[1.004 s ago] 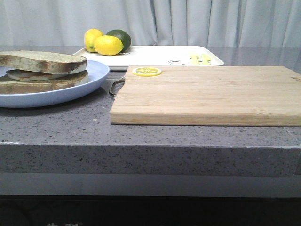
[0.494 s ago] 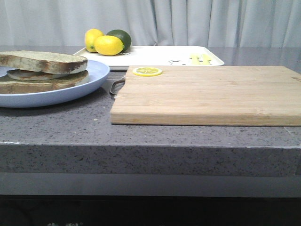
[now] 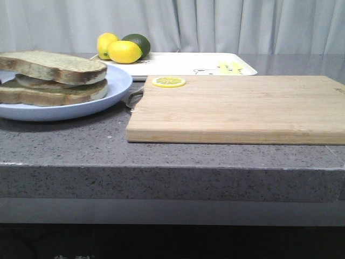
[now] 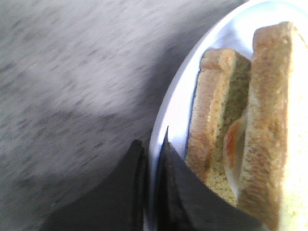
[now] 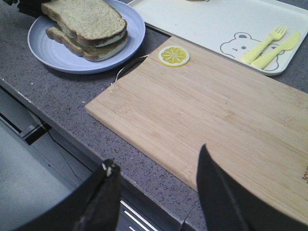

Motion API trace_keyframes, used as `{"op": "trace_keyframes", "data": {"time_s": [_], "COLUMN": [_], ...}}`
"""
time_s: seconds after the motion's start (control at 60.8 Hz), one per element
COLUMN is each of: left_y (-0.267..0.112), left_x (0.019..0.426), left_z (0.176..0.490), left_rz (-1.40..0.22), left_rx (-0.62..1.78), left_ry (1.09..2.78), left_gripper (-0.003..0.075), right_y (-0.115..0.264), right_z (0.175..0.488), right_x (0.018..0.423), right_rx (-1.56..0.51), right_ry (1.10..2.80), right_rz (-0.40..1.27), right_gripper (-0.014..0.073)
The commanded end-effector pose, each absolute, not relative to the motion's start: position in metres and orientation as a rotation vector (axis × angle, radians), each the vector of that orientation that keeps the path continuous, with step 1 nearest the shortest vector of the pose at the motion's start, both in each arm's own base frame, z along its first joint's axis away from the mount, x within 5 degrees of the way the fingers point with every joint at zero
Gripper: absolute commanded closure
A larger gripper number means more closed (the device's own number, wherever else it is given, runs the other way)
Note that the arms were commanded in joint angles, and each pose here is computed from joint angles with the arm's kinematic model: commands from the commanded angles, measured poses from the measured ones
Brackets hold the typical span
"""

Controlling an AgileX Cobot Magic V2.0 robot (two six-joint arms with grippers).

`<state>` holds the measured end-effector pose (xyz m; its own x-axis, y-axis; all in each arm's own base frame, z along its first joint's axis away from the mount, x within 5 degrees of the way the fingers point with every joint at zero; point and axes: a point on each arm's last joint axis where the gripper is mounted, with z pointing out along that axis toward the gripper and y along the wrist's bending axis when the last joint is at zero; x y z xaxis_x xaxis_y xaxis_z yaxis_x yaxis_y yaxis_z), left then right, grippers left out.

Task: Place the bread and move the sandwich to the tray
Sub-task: 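Lift the plate with the left gripper and set it on the white tray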

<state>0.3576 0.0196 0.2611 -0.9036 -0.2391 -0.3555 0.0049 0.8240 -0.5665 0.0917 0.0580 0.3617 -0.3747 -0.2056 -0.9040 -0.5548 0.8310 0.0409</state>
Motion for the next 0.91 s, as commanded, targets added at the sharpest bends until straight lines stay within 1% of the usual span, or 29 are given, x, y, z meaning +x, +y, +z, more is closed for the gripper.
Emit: {"op": "trace_keyframes", "data": {"time_s": [0.0,0.148,0.28,0.379,0.543,0.708,0.889], "left_y": [-0.001,-0.021,-0.037,-0.046,-0.053,-0.053,-0.054], "left_x": [0.359,0.369,0.386,0.402,0.432,0.458,0.475], "left_z": [0.308,0.331,0.349,0.354,0.346,0.334,0.330], "left_rz": [-0.933,-0.923,-0.941,-0.978,-1.015,-0.946,-0.959], "left_rx": [-0.133,-0.047,-0.088,-0.112,-0.199,-0.278,-0.317], "left_ry": [2.416,2.342,2.271,2.256,2.302,2.344,2.338], "left_gripper": [0.0738,0.0738,0.0738,0.0738,0.0738,0.0737,0.0736], "right_y": [0.057,0.057,0.057,0.057,0.057,0.057,0.057], "right_z": [0.377,0.377,0.377,0.377,0.377,0.377,0.377], "right_x": [0.093,0.093,0.093,0.093,0.093,0.093,0.093], "right_rx": [-0.522,-0.522,-0.522,-0.522,-0.522,-0.522,-0.522], "right_ry": [1.857,1.857,1.857,1.857,1.857,1.857,1.857], "right_rz": [0.423,0.423,0.423,0.423,0.423,0.423,0.423], "right_gripper": [0.0204,0.0204,0.0204,0.0204,0.0204,0.0204,0.0204]}}
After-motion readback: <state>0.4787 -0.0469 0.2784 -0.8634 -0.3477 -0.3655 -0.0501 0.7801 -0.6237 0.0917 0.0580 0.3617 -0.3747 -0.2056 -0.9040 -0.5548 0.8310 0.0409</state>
